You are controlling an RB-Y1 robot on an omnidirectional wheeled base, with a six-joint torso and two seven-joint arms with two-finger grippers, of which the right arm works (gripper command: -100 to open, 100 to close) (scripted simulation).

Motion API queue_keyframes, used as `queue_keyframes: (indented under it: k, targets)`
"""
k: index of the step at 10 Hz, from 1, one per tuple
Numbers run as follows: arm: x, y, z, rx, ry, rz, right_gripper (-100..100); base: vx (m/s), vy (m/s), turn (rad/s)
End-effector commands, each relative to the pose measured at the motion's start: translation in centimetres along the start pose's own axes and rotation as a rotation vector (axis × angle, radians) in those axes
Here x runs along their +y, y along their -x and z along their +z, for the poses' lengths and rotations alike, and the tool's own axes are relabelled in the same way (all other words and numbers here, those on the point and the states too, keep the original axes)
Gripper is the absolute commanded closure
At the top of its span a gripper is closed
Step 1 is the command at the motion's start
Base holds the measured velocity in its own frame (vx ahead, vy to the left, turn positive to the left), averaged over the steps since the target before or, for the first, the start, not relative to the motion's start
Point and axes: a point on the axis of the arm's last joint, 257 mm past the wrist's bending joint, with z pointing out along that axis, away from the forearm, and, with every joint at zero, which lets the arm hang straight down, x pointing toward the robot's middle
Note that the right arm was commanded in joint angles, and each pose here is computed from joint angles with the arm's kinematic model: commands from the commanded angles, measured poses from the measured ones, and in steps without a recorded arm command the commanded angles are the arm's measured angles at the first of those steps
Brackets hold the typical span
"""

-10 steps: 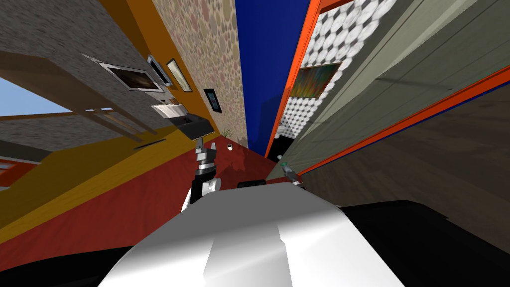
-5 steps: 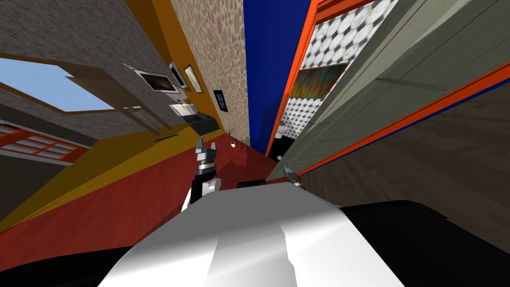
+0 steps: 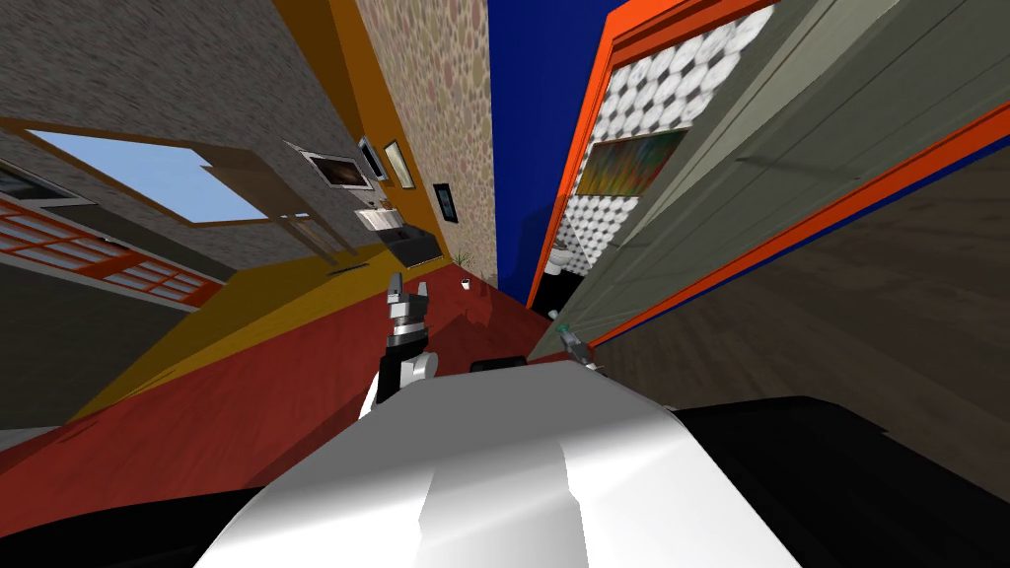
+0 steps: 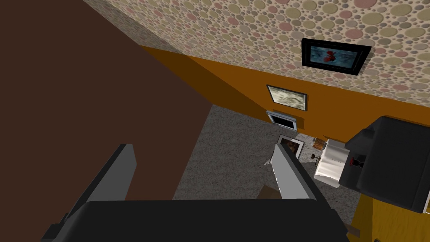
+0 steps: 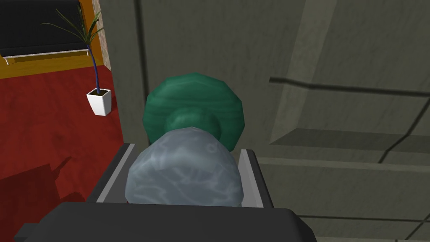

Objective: Pull the door open

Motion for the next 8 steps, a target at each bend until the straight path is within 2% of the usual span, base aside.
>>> queue_keyframes:
  k: [1,6,8]
  targets:
    - [-0.8,-0.2,-0.29,0.014,-0.020,0.005,100,0.028,0.018,0.051]
    - [-2.5,-0.2,-2.06,0.034,-0.073,0.011,100,0.020,0.012,0.047]
    - [-2.7,-0.2,-2.27,0.036,-0.078,0.011,100,-0.006,-0.006,0.023]
